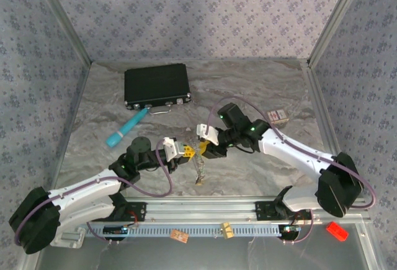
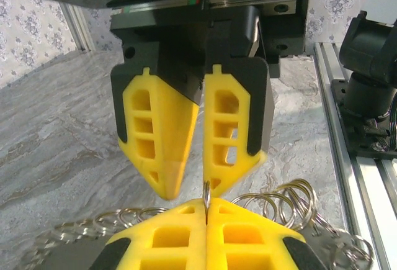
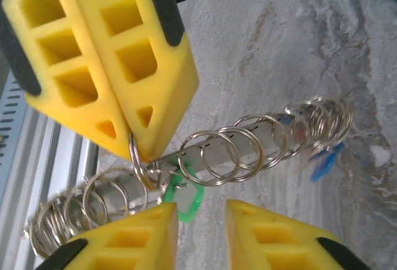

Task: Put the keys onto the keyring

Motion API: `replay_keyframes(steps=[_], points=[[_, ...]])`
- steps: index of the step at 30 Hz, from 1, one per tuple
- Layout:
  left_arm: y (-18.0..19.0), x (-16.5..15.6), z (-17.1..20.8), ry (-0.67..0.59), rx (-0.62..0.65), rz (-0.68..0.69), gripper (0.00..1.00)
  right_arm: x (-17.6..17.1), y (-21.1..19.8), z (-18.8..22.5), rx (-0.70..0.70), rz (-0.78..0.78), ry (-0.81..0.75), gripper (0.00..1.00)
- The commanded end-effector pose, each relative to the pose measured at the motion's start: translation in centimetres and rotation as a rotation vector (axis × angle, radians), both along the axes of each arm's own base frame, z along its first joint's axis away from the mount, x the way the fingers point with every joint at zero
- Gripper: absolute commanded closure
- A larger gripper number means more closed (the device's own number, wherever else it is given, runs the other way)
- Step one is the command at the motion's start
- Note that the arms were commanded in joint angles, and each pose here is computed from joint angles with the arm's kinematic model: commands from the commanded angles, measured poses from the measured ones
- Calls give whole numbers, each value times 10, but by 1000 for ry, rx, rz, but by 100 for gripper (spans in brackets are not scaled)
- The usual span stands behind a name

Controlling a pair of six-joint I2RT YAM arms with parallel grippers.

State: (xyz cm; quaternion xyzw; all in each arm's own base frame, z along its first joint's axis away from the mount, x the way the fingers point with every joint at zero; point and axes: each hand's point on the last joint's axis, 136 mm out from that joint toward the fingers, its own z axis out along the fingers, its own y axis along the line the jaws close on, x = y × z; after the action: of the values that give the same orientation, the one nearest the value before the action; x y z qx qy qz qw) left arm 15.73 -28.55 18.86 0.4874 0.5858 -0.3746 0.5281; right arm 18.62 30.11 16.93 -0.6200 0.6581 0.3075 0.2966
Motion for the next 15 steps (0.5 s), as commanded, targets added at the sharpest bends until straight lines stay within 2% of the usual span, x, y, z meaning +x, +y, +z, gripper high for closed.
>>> replay_keyframes(steps=[1, 15], points=[[-2, -7, 24, -60, -82, -41, 100, -4, -6, 9, 53, -9, -1, 69], [-3, -7, 36, -76, -125, -43, 100, -26, 10, -6, 96, 62, 104, 66]])
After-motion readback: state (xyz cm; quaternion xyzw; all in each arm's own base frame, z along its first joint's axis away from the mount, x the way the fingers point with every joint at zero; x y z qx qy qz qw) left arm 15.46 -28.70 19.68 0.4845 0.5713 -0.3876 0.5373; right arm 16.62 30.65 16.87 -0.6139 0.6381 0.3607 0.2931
